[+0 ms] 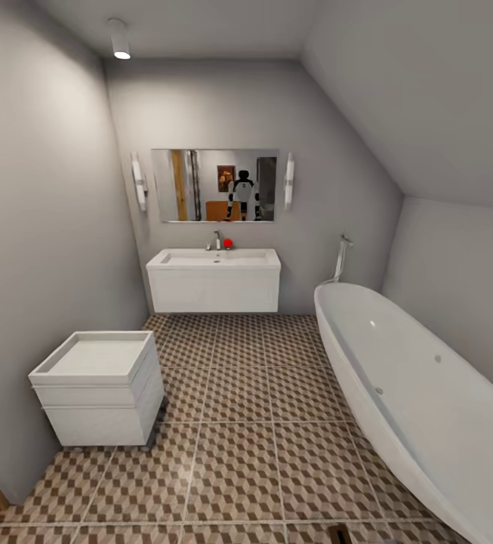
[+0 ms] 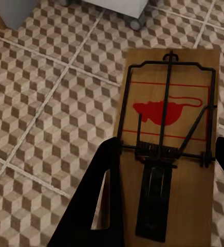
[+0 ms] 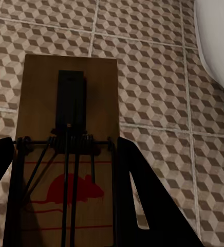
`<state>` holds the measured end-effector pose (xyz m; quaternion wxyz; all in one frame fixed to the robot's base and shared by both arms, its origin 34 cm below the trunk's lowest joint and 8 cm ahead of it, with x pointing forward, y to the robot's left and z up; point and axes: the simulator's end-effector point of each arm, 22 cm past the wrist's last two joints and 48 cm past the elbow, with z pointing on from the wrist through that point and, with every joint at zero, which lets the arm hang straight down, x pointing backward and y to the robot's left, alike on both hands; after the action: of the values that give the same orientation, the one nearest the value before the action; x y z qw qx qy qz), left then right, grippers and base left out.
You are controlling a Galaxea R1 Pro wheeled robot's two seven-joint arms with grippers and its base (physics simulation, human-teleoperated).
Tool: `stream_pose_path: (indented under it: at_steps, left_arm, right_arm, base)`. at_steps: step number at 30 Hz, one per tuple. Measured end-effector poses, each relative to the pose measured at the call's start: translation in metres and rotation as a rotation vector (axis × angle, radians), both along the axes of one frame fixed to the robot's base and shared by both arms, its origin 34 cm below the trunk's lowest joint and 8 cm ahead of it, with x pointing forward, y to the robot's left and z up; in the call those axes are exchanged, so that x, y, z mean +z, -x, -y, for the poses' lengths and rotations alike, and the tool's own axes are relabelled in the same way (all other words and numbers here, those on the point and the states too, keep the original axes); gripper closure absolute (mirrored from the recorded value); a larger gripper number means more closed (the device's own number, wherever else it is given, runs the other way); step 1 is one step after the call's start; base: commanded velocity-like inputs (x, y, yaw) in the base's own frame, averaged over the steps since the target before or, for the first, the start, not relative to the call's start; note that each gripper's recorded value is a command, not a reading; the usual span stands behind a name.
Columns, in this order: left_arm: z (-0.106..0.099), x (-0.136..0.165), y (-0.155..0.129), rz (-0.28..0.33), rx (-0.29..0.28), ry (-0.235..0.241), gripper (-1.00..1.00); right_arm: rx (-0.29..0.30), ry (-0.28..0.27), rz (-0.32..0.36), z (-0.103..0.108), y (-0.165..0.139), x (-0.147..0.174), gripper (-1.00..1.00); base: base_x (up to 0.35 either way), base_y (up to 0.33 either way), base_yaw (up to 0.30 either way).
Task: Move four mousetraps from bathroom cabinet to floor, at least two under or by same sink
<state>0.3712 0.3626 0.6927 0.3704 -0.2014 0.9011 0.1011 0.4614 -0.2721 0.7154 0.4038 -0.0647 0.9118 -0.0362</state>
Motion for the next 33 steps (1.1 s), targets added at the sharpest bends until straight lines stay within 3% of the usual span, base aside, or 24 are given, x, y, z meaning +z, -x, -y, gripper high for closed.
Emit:
stream_pose_path:
  at_steps: [33]
  left_arm:
    - [-0.0009, 0.0002, 0.0, 0.0, 0.0, -0.001, 1.0]
  right_arm:
    - [0.0, 0.0, 0.0, 0.0, 0.0, 0.0, 1.0]
  base:
    - [0.324, -0.018, 0.001]
